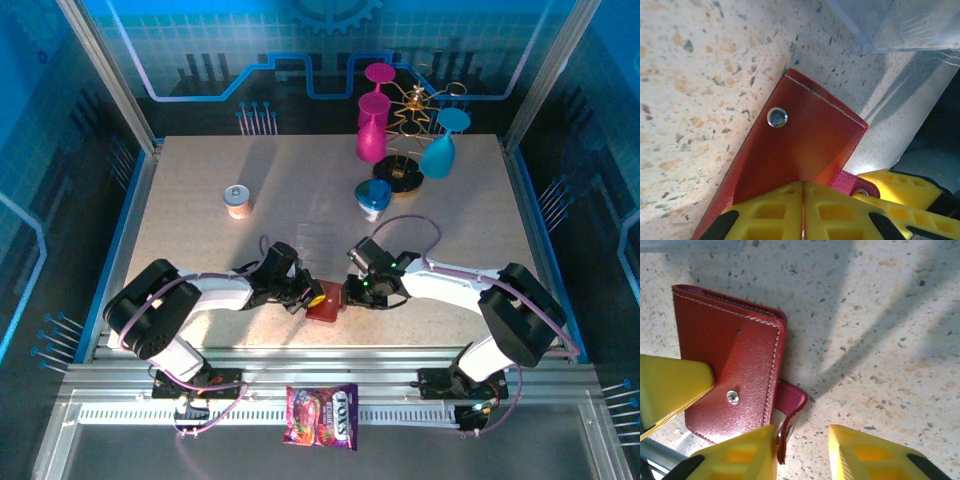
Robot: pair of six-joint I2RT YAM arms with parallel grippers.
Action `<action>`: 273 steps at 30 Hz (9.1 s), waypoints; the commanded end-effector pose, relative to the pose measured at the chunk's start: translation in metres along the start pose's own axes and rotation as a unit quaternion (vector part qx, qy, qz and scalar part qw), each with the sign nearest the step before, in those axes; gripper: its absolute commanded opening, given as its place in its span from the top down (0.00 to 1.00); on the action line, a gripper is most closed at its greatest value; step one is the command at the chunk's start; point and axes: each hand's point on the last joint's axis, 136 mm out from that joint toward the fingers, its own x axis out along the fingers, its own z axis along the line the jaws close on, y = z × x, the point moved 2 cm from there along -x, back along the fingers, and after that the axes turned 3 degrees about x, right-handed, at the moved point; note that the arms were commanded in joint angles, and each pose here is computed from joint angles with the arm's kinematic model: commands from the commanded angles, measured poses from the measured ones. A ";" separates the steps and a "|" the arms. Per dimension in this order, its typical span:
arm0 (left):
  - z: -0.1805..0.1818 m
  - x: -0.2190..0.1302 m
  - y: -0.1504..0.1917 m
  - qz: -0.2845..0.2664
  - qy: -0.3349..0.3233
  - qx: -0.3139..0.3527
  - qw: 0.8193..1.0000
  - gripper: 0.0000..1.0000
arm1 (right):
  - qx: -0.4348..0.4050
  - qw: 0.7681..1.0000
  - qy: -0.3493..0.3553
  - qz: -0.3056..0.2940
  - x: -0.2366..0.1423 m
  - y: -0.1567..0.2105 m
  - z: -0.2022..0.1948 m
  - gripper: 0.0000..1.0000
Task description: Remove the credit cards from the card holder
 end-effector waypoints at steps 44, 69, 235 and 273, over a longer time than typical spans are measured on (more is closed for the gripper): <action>-0.045 -0.088 -0.019 -0.079 0.004 0.052 0.996 0.74 | -0.081 0.994 -0.067 -0.003 -0.047 -0.009 0.047 0.97; -0.030 -0.099 -0.024 -0.078 0.006 0.035 0.996 0.73 | -0.151 0.982 -0.110 0.030 -0.045 0.000 0.116 0.97; 0.009 -0.048 -0.006 -0.058 -0.083 0.055 0.993 0.81 | -0.072 0.996 -0.033 0.043 -0.005 -0.010 0.038 0.84; 0.033 -0.039 -0.015 -0.031 -0.088 0.017 0.996 0.88 | -0.040 0.987 -0.124 0.090 0.030 -0.005 0.081 0.71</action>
